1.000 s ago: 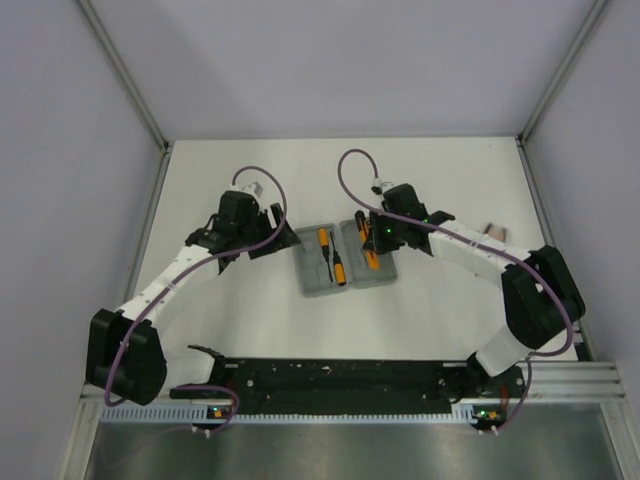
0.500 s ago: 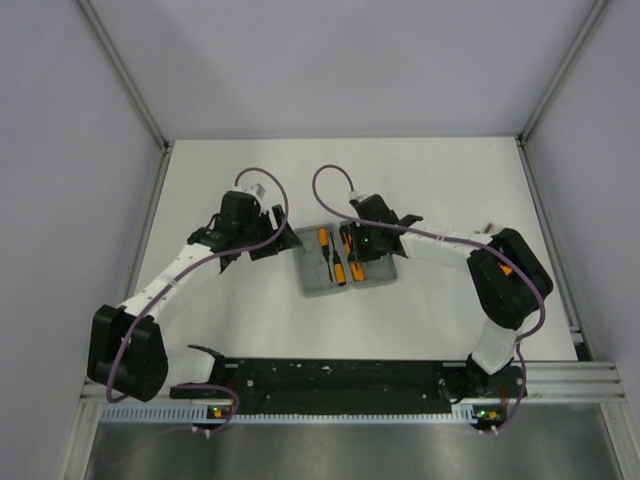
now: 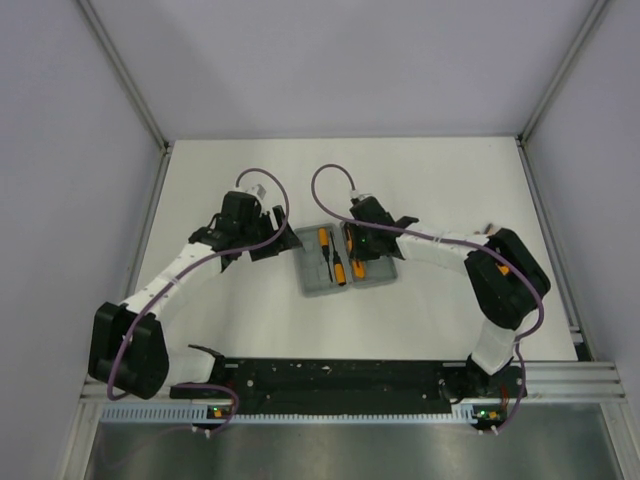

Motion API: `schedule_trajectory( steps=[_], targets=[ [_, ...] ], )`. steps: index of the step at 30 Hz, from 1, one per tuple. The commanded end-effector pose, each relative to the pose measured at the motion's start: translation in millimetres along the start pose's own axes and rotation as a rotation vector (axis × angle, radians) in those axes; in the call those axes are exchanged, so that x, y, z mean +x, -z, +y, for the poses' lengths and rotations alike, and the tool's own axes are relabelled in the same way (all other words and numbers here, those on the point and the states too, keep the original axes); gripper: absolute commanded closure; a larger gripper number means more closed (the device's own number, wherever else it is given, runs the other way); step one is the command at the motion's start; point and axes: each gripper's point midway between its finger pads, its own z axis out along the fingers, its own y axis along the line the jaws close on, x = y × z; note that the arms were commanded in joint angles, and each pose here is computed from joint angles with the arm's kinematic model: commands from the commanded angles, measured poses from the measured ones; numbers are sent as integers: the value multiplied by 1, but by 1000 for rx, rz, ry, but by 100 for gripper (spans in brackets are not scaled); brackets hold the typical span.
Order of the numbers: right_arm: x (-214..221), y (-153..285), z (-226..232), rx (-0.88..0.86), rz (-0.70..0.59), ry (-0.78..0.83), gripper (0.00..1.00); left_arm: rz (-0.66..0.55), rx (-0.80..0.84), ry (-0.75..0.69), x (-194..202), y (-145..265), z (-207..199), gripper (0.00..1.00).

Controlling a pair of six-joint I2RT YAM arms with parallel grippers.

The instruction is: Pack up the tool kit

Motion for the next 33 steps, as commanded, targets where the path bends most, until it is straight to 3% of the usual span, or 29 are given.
schedule_trajectory(
  steps=[1, 18, 33],
  targets=[
    [-13, -6, 13, -8, -38, -6, 99, -6, 18, -21, -3, 0, -3, 24],
    [-6, 6, 9, 25, 10, -23, 95, -3, 17, -20, -4, -1, -3, 25],
    [-8, 9, 13, 18, 23, -18, 68, 6, 22, -19, -3, -2, -4, 25]
  ],
)
